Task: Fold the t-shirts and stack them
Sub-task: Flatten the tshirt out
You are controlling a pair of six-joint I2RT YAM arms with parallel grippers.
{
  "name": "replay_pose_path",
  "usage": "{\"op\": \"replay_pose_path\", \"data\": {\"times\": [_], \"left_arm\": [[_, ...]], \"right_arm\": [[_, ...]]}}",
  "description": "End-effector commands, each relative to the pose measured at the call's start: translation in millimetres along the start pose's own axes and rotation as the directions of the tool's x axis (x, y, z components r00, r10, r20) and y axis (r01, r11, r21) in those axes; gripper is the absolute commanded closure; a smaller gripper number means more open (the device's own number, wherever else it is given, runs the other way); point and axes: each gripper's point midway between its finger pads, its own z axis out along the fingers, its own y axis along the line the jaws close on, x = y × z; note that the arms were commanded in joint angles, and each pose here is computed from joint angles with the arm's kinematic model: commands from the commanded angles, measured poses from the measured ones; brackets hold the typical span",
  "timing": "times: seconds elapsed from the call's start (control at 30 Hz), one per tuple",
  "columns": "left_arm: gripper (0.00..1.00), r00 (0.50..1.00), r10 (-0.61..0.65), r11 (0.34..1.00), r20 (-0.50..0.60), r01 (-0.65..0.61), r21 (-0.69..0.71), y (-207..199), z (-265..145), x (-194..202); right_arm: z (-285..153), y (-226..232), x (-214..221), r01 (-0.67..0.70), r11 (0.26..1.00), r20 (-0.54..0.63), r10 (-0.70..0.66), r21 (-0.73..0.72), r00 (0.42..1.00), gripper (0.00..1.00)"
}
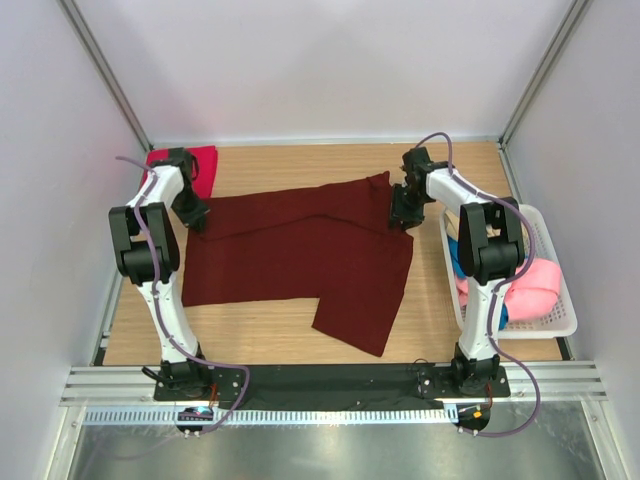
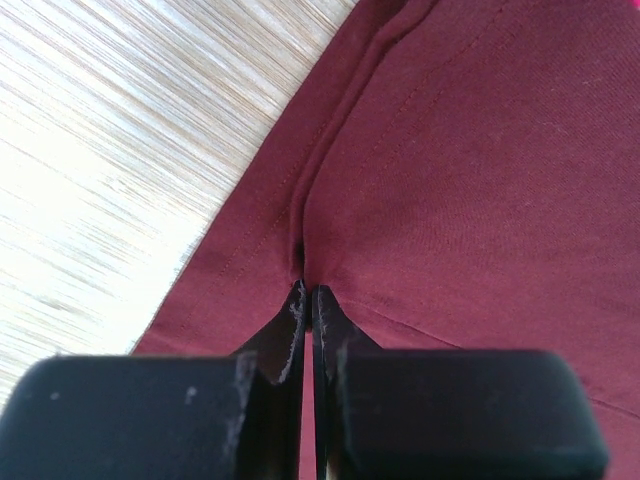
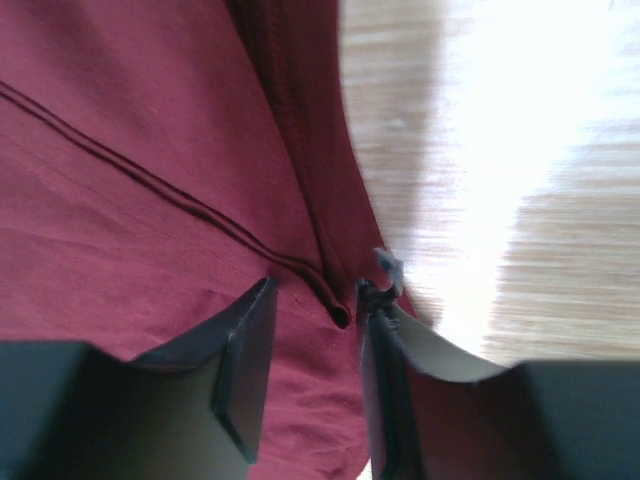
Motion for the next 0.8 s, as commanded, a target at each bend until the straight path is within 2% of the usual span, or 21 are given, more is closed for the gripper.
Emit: {"op": "replay_pose_path", "data": {"times": [0.0, 0.03, 0.2, 0.23, 0.37, 0.47, 0.67, 0.77], "left_arm": [[1.0, 0.999, -0.022, 0.999, 0.023, 0.021, 0.034, -5.0, -10.6, -11.7], [1.0, 1.0, -0.022, 0.999, 0.022, 0.021, 0.038, -5.9, -11.1, -11.7], [1.0, 1.0, -0.016, 0.999, 0.027, 0.015, 0.03, -3.3, -12.1, -11.3], [1.0, 0.999, -0.015, 0.999, 0.028, 0.014, 0.031, -4.0, -12.2, -11.3], [1.0, 0.999, -0.018, 0.999, 0.027, 0.017, 0.034, -4.6, -11.4, -12.1], [1.0, 1.0, -0.018, 0.999, 0.023, 0.017, 0.037, -6.0, -10.6, -12.7], [1.0, 1.0, -0.01, 0.999, 0.026, 0.009, 0.031, -6.0, -11.0, -15.5], [1.0, 1.0, -0.01, 0.999, 0.025, 0.009, 0.034, -7.1, -10.6, -16.0]], "right_arm": [[-16.1, 4.8, -18.6, 0.007, 1.0, 0.054, -0.007, -0.007, 0.999, 0.55], [-15.4, 5.7, -17.5, 0.007, 1.0, 0.051, -0.006, -0.01, 0.999, 0.55], [-19.5, 6.7, -17.4, 0.001, 1.0, 0.063, 0.0, -0.016, 0.998, 0.7], [-19.0, 6.2, -16.8, -0.005, 1.0, 0.062, 0.006, -0.017, 0.998, 0.7], [-15.3, 3.7, -11.3, -0.008, 1.0, 0.044, 0.008, -0.009, 0.999, 0.54], [-13.5, 2.6, -9.8, -0.007, 1.0, 0.038, 0.007, -0.006, 0.999, 0.53], [-17.3, 7.4, -10.5, -0.021, 0.999, 0.046, 0.022, -0.029, 0.999, 0.66], [-15.5, 6.2, -6.3, -0.023, 0.999, 0.036, 0.023, -0.024, 0.999, 0.67]]}}
